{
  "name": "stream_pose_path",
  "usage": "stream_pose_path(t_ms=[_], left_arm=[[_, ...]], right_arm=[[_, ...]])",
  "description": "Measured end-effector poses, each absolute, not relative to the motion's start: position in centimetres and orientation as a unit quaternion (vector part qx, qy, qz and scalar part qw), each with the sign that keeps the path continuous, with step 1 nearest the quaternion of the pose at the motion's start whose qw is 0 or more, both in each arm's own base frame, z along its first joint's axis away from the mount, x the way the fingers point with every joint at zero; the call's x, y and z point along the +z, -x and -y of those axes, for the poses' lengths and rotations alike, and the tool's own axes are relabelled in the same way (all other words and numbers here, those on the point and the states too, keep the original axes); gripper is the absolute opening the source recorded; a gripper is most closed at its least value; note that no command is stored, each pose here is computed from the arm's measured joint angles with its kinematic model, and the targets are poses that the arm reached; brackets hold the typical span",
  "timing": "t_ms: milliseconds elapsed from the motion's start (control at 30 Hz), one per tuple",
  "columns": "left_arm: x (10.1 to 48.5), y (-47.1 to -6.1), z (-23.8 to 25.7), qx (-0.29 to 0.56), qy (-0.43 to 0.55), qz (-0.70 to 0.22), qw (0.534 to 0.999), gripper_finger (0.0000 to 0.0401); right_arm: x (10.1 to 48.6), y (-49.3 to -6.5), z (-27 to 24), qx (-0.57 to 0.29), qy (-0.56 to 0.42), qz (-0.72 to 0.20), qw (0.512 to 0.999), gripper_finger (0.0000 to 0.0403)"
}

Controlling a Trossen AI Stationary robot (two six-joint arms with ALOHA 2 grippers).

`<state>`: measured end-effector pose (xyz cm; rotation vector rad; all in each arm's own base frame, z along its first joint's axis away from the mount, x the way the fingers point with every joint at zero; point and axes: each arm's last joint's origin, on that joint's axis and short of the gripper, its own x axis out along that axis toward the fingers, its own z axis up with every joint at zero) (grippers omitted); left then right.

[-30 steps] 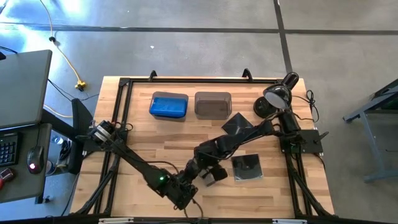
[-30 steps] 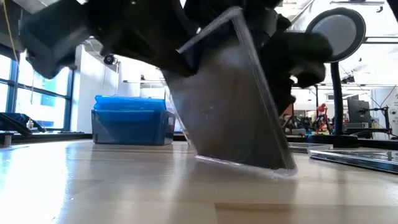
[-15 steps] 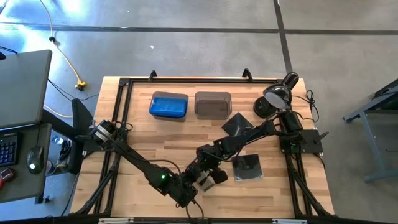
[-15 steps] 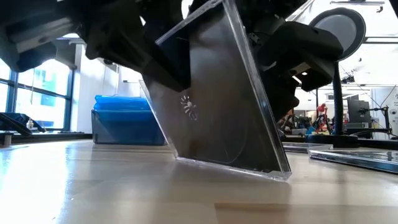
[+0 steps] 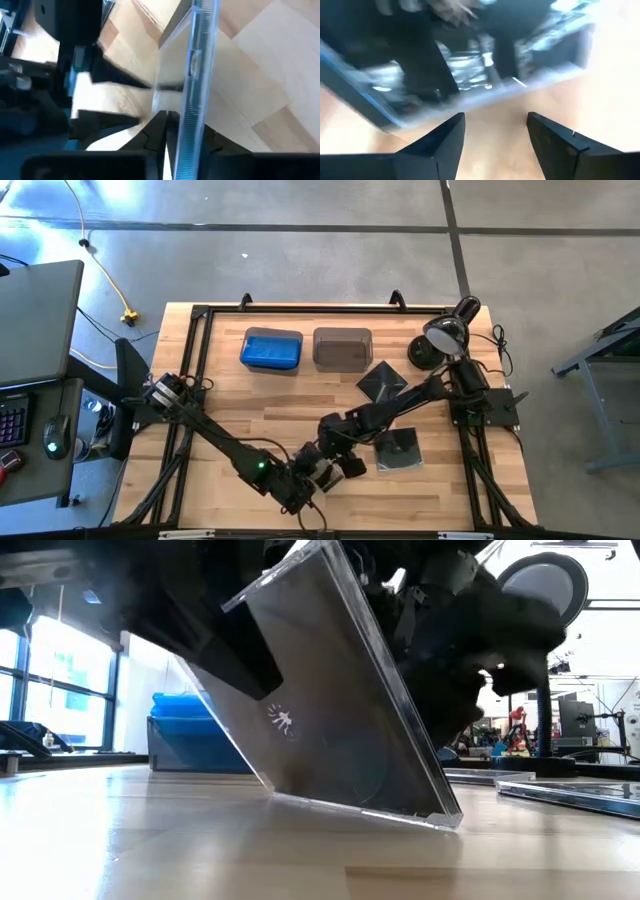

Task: Pick & place jewel cases by type
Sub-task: Put the bottom left black CD case into the right black bin

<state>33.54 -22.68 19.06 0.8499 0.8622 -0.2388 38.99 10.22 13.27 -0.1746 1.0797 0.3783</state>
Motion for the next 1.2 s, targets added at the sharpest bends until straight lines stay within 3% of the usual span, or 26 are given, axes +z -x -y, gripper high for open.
stream_pose_path(t_ms=[167, 400, 600, 900, 1200], left_arm=[[19.3, -33.4, 22.5, -0.096, -0.386, -0.411, 0.82, 0.0008], [19.3, -33.6, 22.2, -0.067, -0.397, -0.409, 0.819, 0.0018], [20.2, -33.4, 21.6, 0.015, -0.448, -0.389, 0.805, 0.002], [20.6, -35.0, 17.4, 0.094, -0.523, -0.417, 0.737, 0.002], [22.0, -38.8, 10.3, 0.216, -0.487, -0.412, 0.739, 0.002]], right_arm=[[16.1, -38.3, -9.7, 0.123, 0.117, -0.496, 0.852, 0.0209], [19.3, -35.6, -10.1, 0.032, 0.151, -0.524, 0.838, 0.0209], [22.5, -32.8, -11.5, -0.016, 0.158, -0.516, 0.842, 0.0209], [29.3, -27.7, -14.0, -0.069, 0.152, -0.405, 0.899, 0.0209], [33.0, -23.3, -15.5, -0.1, 0.109, -0.315, 0.938, 0.0208]])
